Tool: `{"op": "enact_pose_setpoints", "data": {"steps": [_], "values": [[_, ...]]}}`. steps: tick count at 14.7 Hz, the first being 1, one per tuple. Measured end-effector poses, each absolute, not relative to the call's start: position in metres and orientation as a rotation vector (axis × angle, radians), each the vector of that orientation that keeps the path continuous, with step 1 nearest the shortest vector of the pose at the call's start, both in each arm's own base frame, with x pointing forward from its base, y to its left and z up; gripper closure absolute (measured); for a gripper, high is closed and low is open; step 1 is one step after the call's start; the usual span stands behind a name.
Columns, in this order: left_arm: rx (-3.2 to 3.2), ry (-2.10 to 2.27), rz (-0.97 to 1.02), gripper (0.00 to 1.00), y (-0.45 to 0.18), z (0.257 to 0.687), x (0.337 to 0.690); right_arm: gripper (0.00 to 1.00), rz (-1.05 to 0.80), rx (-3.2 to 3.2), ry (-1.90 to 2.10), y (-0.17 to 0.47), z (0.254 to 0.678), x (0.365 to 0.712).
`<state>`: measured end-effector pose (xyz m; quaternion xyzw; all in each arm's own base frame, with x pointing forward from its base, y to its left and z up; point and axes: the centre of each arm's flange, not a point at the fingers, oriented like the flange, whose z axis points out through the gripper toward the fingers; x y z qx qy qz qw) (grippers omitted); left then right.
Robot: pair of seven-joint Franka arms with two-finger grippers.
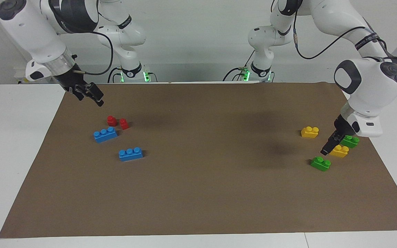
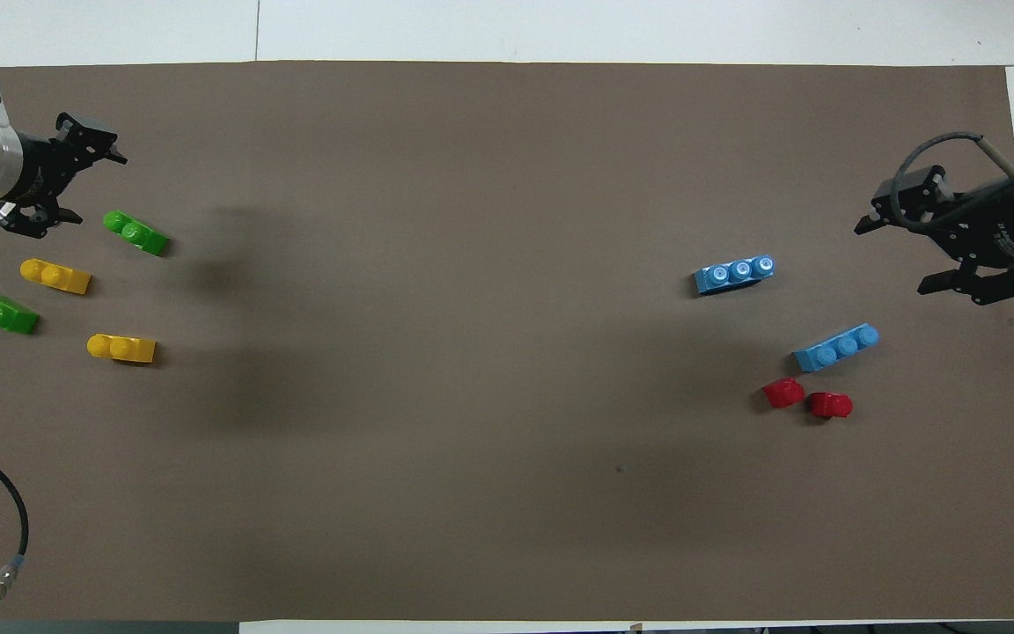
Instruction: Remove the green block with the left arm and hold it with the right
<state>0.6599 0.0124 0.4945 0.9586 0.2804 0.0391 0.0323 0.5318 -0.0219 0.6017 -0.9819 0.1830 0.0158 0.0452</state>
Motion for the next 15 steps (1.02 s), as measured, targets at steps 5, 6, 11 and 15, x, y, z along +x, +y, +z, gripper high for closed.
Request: {"op": "enact_pose_setpoints", "data": {"steps": [5, 6, 11, 15], "values": [[3.059, 0.475, 0.056, 0.00, -0.003, 0.564, 0.617, 0.00, -0.010, -3.080, 0.401, -0.025, 0.645, 0.519], [3.073, 0.401, 0.045, 0.00, -0.004, 0.578, 0.607, 0.00, -0.018, -3.100, 0.379, -0.027, 0.646, 0.522], [3.106, 0.111, -0.003, 0.00, -0.009, 0.622, 0.568, 0.00, 0.038, -3.112, 0.366, -0.027, 0.625, 0.539], [3.109, -0.002, 0.021, 0.00, -0.011, 0.638, 0.557, 0.00, 0.042, -3.136, 0.330, -0.017, 0.622, 0.542]]}}
